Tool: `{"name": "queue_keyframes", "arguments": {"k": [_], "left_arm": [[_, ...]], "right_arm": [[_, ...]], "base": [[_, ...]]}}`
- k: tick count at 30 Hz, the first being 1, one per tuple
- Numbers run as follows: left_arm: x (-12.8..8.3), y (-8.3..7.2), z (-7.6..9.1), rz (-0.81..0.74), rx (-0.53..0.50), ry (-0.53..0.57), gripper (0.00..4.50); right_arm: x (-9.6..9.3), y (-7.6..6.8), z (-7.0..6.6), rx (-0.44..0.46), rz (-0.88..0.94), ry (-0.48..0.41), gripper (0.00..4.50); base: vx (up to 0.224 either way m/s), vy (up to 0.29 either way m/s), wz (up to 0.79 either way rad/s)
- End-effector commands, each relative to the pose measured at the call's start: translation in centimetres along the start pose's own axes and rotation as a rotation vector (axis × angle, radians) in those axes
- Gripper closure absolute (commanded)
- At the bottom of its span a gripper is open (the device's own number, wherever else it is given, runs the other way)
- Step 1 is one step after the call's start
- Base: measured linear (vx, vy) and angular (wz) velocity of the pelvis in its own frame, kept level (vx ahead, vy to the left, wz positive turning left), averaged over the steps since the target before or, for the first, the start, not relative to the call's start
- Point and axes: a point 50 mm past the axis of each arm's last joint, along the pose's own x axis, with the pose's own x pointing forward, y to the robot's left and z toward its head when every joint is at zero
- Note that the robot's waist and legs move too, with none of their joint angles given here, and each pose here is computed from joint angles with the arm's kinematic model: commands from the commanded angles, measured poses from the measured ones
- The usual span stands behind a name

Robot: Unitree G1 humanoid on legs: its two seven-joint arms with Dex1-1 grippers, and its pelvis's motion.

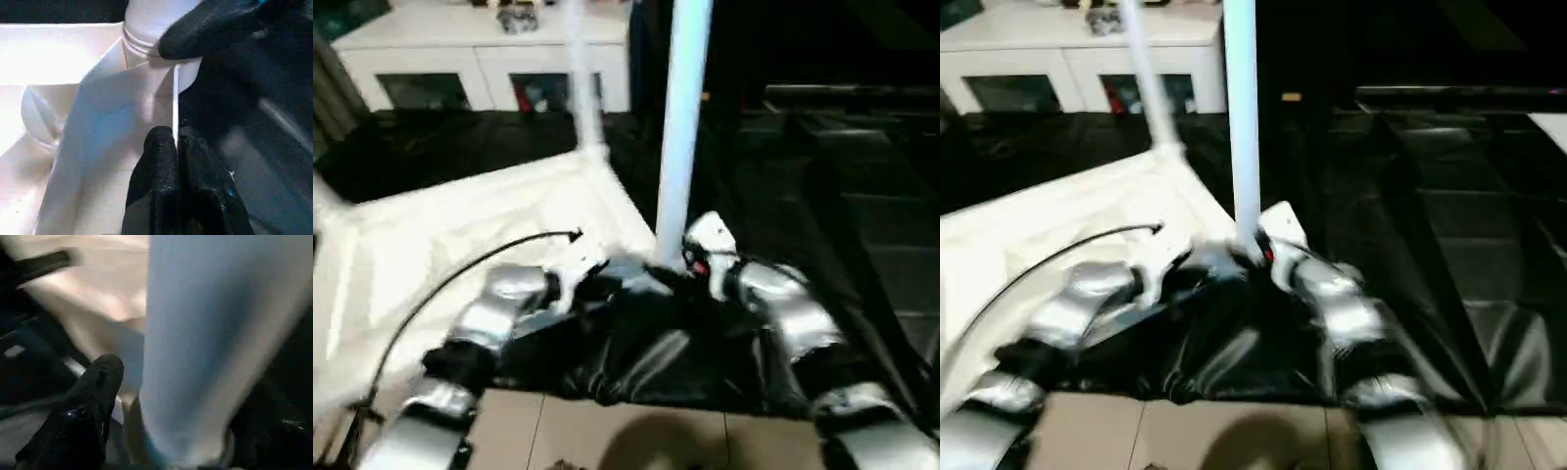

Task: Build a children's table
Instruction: Rotate leg to tighten

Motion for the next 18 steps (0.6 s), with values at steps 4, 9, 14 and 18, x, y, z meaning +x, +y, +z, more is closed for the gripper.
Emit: {"name": "queue_keyframes", "arguments": {"k": [4, 9, 14, 18], "left_arm": [[-0.9, -0.4, 2.0, -0.126, 0.072, -0.130, 4.50], [-2.4, -0.2, 1.6, -0.183, 0.072, -0.116, 4.50], [-2.8, -0.3, 1.6, -0.207, 0.069, -0.112, 4.50], [-3.0, -0.2, 1.5, -0.215, 0.065, -0.107, 4.50]], "right_arm": [[-0.4, 1.9, 0.0, -0.040, 0.273, 0.029, 1.12], [-1.3, 2.3, 0.3, -0.049, 0.409, 0.035, 1.12], [-1.6, 2.5, 0.5, -0.061, 0.477, 0.051, 1.48], [-1.7, 2.7, 0.5, -0.064, 0.508, 0.065, 1.76]], "base": [[0.028, -0.014, 0.03], [0.036, -0.014, 0.02], [0.000, 0.000, 0.00], [0.000, 0.000, 0.00]]}}
